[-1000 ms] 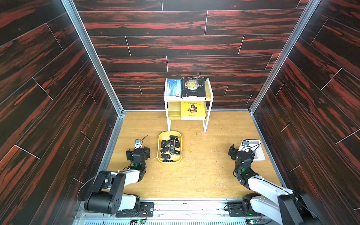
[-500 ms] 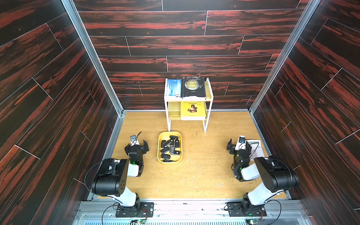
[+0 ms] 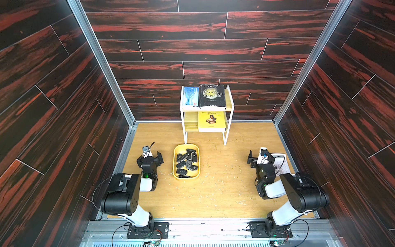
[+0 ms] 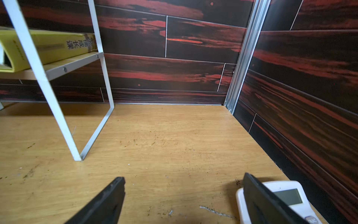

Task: Place the car key into the storage box
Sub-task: Reset both arms

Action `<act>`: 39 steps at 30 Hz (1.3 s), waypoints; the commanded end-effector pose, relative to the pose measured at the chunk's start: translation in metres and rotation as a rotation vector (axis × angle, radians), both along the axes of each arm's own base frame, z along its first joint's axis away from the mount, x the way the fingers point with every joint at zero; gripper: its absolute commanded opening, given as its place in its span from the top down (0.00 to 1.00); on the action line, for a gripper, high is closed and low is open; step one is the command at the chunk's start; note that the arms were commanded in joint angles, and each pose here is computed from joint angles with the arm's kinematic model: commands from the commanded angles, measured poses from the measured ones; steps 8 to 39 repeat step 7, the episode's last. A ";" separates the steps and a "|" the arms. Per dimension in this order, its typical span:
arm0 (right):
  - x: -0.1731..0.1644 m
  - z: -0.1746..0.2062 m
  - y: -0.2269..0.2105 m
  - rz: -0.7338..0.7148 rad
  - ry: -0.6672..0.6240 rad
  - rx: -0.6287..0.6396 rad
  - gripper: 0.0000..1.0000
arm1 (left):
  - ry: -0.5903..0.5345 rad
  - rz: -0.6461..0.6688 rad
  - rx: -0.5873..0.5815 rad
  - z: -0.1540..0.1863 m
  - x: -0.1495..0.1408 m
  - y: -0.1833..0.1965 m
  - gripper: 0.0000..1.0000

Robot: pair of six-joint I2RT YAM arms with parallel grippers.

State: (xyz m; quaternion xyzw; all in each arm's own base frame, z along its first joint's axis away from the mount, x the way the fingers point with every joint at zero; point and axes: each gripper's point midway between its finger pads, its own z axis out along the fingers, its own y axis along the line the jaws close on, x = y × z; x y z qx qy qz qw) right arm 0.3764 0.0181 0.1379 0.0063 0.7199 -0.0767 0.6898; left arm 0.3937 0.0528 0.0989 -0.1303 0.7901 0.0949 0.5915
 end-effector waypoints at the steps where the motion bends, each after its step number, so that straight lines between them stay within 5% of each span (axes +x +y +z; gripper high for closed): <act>1: 0.002 -0.001 -0.001 -0.018 0.002 0.000 0.01 | -0.011 0.020 0.001 0.004 0.002 0.005 0.00; 39: 0.004 -0.003 -0.003 -0.029 0.015 0.006 0.01 | -0.010 0.013 0.001 0.004 0.002 0.004 0.00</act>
